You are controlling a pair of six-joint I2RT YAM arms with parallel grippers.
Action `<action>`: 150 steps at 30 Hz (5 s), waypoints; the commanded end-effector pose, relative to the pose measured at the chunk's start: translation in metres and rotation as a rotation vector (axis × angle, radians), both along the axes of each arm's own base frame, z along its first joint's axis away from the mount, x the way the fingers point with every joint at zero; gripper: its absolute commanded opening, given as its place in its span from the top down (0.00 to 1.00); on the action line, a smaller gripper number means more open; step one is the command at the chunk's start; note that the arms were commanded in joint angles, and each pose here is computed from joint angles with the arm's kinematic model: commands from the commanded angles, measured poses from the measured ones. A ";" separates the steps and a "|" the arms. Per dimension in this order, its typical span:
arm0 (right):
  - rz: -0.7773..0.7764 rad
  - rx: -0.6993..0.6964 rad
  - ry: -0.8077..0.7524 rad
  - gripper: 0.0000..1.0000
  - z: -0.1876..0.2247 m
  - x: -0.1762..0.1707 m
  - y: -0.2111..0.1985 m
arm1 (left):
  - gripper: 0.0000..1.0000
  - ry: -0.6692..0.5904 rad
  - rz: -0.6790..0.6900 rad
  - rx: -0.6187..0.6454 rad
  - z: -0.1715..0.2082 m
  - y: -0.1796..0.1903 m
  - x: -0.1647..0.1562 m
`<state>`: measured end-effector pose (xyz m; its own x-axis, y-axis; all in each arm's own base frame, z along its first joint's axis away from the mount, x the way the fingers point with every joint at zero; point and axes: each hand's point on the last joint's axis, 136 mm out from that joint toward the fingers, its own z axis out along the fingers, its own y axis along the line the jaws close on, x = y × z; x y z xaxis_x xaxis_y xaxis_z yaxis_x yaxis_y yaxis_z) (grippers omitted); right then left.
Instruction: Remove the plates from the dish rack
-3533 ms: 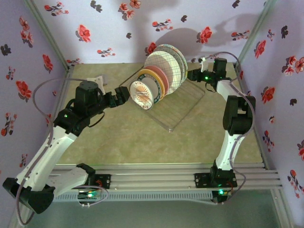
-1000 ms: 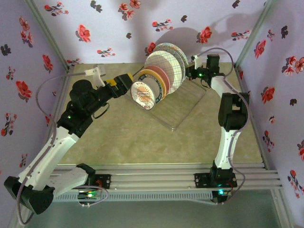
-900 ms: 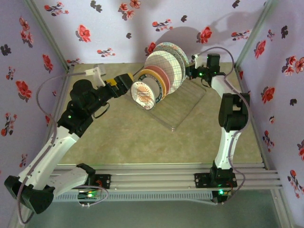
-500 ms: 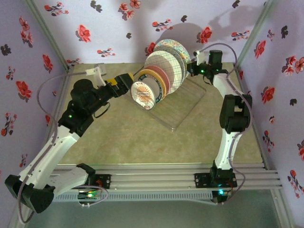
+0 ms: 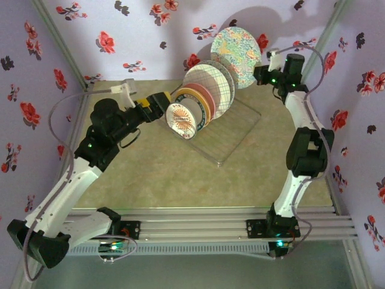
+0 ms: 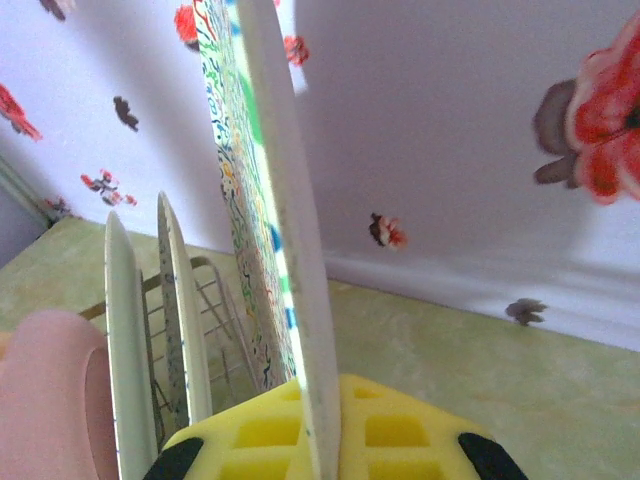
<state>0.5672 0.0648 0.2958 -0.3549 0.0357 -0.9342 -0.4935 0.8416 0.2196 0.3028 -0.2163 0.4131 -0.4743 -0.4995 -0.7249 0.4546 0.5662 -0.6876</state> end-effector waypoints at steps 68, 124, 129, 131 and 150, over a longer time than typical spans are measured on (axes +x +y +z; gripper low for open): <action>-0.185 0.995 0.694 1.00 0.097 -0.171 0.101 | 0.99 0.524 -0.264 -0.331 -0.031 -0.163 0.115; 0.365 0.181 -0.095 0.01 0.133 -0.302 0.282 | 1.00 0.534 0.503 -0.377 -0.261 0.209 0.204; 0.349 0.152 -0.136 0.01 0.130 -0.302 0.281 | 1.00 0.561 0.501 -0.363 -0.281 0.211 0.217; 0.339 0.142 -0.137 0.01 0.128 -0.301 0.280 | 1.00 0.574 0.498 -0.361 -0.289 0.211 0.221; 0.320 0.116 -0.117 0.01 0.118 -0.295 0.282 | 0.93 0.675 0.526 -0.378 -0.338 0.224 0.245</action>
<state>0.2718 0.3471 0.4064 -0.2884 0.0313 -0.9570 -0.7556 0.6064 0.2476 0.5362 -0.0024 0.0657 -0.3908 -0.9153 -0.0974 -0.4021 0.2649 -0.8764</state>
